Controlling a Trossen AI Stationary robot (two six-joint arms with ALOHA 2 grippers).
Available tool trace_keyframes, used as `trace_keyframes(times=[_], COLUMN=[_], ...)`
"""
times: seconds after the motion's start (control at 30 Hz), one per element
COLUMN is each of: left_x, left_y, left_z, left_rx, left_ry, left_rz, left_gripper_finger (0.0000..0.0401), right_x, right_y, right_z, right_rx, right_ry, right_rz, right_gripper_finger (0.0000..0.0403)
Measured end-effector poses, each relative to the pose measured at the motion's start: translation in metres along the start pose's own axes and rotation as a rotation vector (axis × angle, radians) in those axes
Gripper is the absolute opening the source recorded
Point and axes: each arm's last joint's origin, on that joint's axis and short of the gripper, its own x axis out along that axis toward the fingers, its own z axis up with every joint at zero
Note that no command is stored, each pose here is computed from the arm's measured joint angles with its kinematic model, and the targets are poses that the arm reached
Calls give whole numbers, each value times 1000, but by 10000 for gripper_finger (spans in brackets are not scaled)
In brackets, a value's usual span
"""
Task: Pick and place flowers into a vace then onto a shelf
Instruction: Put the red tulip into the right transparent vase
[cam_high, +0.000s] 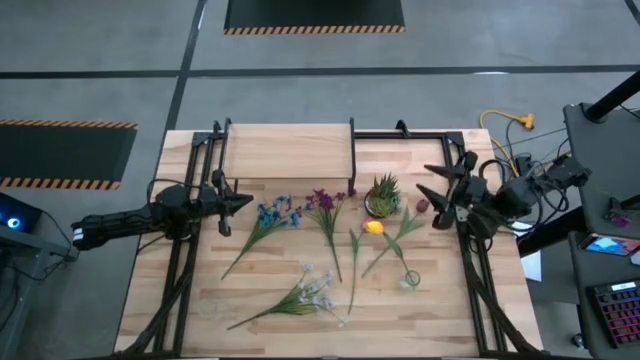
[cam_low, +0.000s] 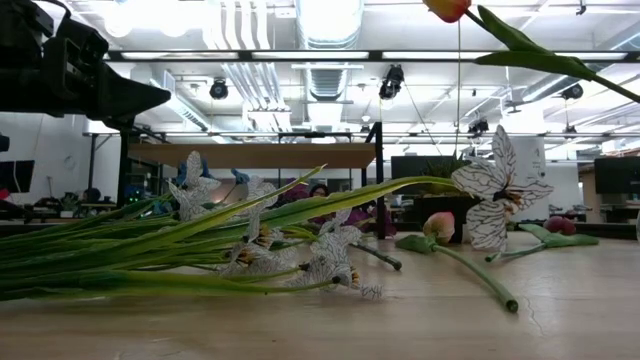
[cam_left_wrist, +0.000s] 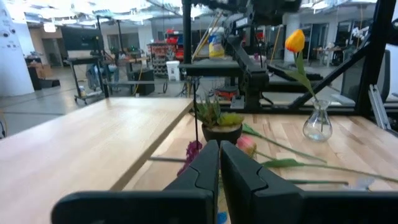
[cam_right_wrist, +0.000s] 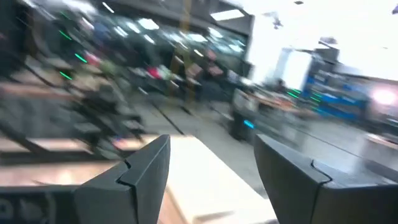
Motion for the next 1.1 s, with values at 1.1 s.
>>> trace_keyframes(times=[1.1], left_x=[0], left_y=[0], left_z=[9], left_rx=[9], left_ry=[-92], left_rz=[4], left_gripper_finger=[0], right_x=[-18], right_y=[-20], right_z=[-18], right_rx=[801], right_ry=[538], right_rz=[-365], right_gripper_finger=[224])
